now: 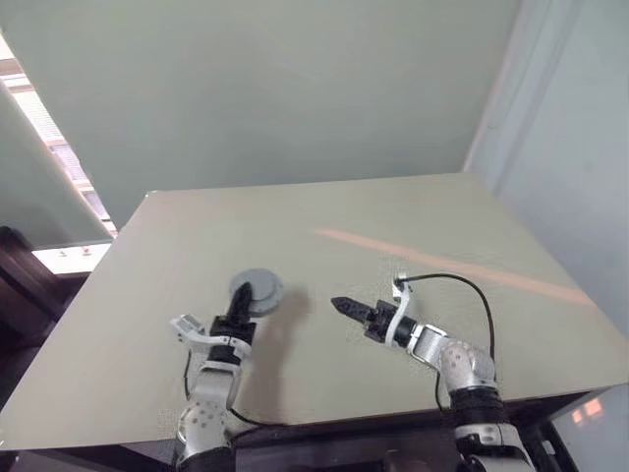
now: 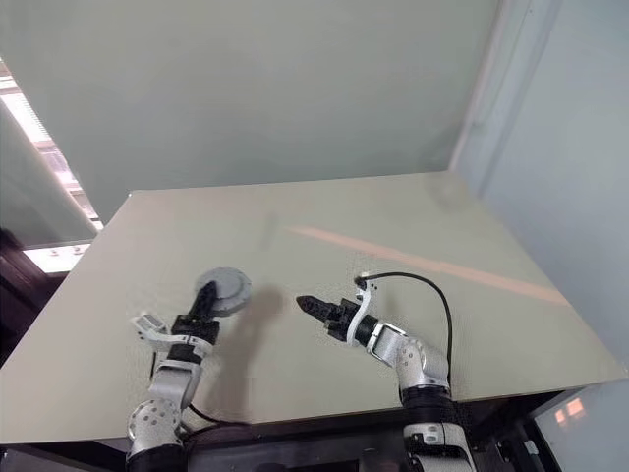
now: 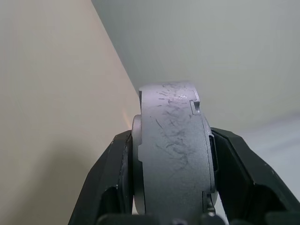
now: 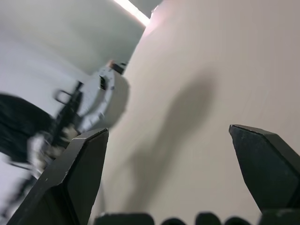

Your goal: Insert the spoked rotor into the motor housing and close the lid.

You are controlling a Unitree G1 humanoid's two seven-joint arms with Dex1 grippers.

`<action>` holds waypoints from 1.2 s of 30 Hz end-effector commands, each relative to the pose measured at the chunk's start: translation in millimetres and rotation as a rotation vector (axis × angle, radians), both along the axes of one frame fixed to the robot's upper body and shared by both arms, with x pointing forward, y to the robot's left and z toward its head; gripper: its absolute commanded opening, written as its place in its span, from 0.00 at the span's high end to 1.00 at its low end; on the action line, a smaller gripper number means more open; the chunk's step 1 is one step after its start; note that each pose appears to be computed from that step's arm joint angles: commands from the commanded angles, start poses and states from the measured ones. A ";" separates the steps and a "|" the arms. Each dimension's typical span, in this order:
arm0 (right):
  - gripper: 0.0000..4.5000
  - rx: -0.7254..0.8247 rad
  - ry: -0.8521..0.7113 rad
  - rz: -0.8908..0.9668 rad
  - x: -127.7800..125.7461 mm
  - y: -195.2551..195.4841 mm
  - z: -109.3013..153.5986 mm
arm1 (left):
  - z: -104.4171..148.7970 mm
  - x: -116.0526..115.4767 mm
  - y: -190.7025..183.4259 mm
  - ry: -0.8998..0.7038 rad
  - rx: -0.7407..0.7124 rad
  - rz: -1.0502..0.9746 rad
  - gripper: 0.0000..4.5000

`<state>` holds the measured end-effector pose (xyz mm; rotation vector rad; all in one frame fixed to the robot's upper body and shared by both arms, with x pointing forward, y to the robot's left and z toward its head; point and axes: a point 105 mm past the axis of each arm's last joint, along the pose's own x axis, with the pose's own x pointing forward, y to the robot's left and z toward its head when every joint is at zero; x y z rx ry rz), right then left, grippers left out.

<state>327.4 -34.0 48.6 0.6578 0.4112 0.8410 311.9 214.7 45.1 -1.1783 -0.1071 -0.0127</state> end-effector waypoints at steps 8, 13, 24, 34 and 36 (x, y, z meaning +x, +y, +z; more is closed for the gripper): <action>0.00 -0.297 -0.573 0.214 -23.0 29.3 26.0 | 13.3 7.4 37.7 0.008 0.376 0.113 0.56; 0.00 -0.332 -0.643 0.241 -28.4 32.7 26.0 | 11.8 10.0 44.2 0.033 0.494 0.126 0.56; 0.00 -0.369 -0.663 0.269 -36.1 36.0 20.1 | -15.3 15.2 41.6 0.145 0.624 0.077 0.56; 0.00 -0.382 -0.662 0.261 -34.8 35.2 18.8 | -26.6 10.8 49.7 0.219 0.704 0.097 0.56; 0.00 -0.390 -0.665 0.263 -34.3 35.1 18.3 | -28.6 9.2 56.3 0.247 0.729 0.126 0.56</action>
